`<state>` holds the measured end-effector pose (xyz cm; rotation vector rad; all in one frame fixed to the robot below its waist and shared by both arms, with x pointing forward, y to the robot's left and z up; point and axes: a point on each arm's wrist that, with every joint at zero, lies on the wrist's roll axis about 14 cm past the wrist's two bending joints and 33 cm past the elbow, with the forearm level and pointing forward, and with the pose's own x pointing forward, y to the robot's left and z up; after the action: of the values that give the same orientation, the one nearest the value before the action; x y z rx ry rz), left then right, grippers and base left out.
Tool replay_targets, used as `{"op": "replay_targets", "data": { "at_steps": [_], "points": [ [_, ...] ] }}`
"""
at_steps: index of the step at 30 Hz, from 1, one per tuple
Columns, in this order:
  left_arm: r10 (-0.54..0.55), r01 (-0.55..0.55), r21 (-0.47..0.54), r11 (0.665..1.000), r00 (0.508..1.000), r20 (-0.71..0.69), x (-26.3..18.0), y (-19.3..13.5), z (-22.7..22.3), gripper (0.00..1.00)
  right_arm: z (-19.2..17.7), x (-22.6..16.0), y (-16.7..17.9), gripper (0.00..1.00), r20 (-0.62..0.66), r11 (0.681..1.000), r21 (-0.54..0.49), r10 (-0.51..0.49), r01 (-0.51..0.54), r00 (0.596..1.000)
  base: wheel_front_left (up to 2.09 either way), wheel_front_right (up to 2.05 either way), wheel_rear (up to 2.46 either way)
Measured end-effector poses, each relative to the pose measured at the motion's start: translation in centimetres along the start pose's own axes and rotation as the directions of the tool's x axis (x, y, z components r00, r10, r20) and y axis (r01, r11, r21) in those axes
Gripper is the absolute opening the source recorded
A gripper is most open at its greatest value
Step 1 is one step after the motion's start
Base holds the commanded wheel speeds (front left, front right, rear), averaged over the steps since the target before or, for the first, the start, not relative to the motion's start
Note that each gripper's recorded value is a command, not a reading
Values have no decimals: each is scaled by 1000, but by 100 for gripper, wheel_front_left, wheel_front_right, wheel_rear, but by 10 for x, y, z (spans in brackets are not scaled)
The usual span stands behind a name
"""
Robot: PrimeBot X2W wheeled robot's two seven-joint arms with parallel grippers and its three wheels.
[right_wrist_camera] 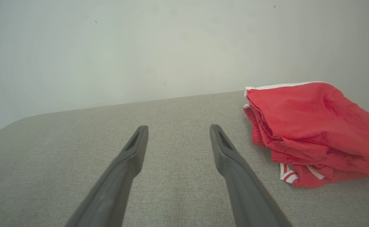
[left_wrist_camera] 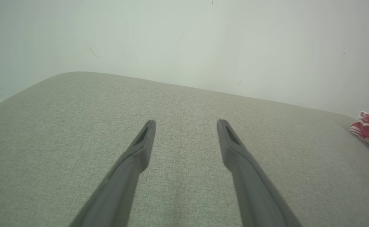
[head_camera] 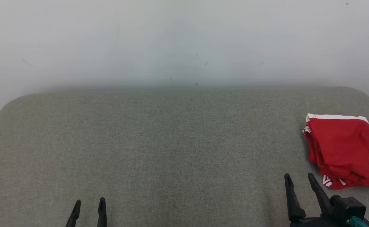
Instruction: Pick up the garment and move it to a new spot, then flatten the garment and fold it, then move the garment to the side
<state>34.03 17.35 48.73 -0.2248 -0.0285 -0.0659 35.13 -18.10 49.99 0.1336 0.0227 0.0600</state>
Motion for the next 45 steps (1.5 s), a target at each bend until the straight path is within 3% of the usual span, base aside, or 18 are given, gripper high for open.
{"op": "replay_targets", "data": {
  "at_steps": [12,13,18,27,45],
  "points": [
    [13,-13,-21,1000,1000,5,-1,4,1,100,-1,1,1,100,-3,1000,-3,2,-2,1000,0,0,0],
    [15,-14,-26,1000,1000,7,-2,4,2,0,-1,1,1,0,-3,1000,-3,4,-4,1000,0,0,0],
    [26,-28,-38,999,998,-48,-8,6,-15,0,-21,-5,-2,0,-68,1000,10,-8,9,998,0,0,0],
    [67,-80,-177,981,995,-79,-5,13,-20,0,-24,-2,-9,0,-84,984,168,-38,52,996,0,0,0],
    [101,-129,-433,892,991,-87,14,19,-13,0,-18,8,-18,0,-73,887,451,-69,94,995,0,0,0]
  ]
}}
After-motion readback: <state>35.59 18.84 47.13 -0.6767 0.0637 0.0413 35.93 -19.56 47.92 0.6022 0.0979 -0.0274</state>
